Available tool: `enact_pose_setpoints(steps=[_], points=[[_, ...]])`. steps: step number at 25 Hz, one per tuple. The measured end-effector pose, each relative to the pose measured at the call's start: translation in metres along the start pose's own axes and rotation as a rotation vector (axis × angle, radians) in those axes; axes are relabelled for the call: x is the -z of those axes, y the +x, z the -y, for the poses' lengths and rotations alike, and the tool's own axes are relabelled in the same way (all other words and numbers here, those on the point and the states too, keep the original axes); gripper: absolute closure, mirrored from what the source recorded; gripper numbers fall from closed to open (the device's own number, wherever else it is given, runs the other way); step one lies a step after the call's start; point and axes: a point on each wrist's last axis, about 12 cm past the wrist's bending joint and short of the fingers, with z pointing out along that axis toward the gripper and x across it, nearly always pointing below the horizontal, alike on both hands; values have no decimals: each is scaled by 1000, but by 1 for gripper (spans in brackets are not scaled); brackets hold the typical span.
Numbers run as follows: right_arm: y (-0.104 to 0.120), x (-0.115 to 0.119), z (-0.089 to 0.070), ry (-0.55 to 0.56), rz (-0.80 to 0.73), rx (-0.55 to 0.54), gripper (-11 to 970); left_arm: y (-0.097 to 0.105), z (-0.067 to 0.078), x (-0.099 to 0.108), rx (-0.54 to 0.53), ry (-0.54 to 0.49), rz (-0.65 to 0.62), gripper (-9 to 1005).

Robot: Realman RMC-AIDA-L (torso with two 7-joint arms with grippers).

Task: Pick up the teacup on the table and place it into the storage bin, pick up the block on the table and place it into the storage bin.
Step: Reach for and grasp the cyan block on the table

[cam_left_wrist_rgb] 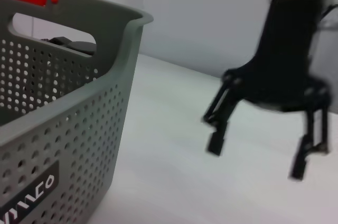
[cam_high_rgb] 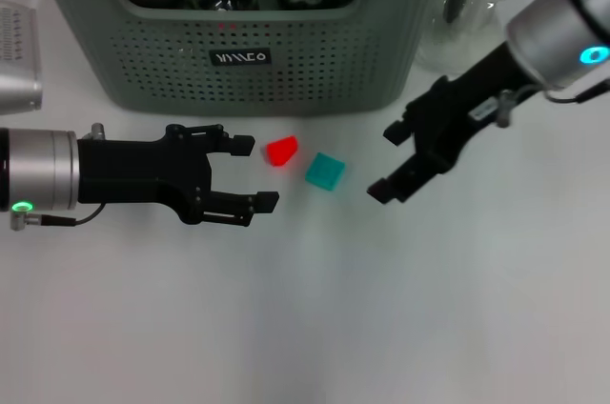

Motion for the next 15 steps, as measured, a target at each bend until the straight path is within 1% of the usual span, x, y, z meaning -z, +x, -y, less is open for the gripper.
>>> enact_pose_setpoints(steps=[8, 11, 15], points=[[-13, -46, 16, 114, -33, 25, 24, -1, -1, -1, -1, 2, 1, 137], [-18, -61, 17, 149, -15, 42, 24, -1, -1, -1, -1, 2, 1, 137], [-20, -75, 17, 178, -9, 60, 25, -1, -1, -1, -1, 2, 1, 137]])
